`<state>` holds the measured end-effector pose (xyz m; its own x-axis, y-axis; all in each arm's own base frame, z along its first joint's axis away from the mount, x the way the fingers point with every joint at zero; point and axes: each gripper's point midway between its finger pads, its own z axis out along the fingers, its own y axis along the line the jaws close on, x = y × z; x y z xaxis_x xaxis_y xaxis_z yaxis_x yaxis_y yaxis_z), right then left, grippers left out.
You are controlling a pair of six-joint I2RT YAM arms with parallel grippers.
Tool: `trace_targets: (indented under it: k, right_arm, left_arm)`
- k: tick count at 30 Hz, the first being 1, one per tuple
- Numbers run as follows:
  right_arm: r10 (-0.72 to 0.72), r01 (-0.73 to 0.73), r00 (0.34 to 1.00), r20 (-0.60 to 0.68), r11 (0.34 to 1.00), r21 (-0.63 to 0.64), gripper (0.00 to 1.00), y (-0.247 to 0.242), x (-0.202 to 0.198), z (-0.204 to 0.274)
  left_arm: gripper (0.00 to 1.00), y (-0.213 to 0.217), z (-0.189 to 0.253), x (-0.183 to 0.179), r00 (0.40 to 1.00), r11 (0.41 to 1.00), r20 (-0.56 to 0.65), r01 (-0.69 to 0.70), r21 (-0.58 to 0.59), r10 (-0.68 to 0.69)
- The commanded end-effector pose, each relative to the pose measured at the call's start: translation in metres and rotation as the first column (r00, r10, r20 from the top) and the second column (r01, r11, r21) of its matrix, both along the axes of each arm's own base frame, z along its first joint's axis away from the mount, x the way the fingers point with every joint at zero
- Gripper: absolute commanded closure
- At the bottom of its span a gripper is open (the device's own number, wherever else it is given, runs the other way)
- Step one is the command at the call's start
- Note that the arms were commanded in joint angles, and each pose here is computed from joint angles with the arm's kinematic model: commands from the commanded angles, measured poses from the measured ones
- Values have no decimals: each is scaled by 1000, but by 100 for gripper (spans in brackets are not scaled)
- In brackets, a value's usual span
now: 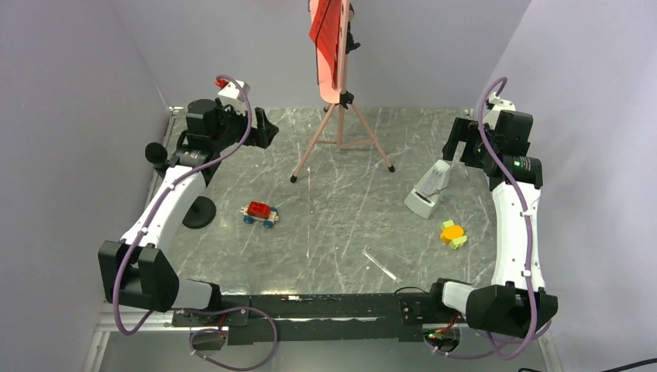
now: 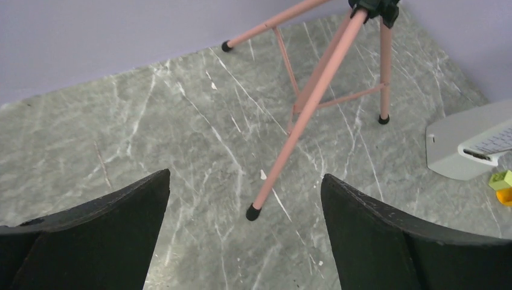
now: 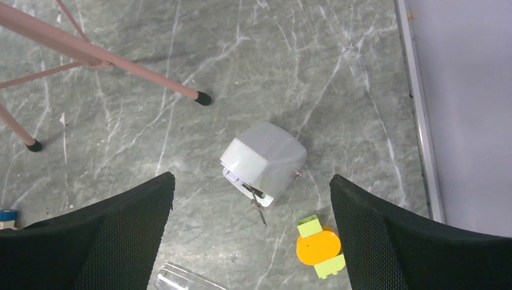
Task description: Pack up the instrument practice props
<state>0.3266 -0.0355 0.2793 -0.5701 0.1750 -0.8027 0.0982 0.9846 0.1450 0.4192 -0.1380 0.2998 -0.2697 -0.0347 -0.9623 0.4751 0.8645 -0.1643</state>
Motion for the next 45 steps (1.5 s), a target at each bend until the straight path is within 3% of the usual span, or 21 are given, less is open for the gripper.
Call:
trace_targets:
  k: [1, 7, 12, 29, 34, 45]
  right_arm:
    - [-90, 89, 995, -30, 995, -35, 0, -14, -7, 3]
    - [-230, 213, 958, -168, 970, -114, 2, -41, -13, -17]
    - [-271, 263, 934, -231, 963, -66, 8, -39, -9, -29]
    - [-169, 255, 906, -388, 949, 183, 12, 3, 18, -73]
    - [-121, 221, 898, -422, 955, 196, 14, 20, 20, -85]
    - [-191, 290, 842, -505, 949, 126, 33, 15, 15, -111]
  left_arm:
    - [1, -17, 10, -15, 997, 996, 21, 76, -49, -75]
    - [1, -26, -11, -27, 994, 992, -46, 100, -75, -104]
    - [1, -28, -25, -35, 989, 990, -94, 101, -100, -110]
    - [1, -27, -51, -55, 980, 989, -160, 100, -112, -117]
    - [1, -25, -53, -56, 980, 990, -164, 94, -103, -110]
    - [1, -23, -51, -59, 981, 992, -160, 96, -85, -109]
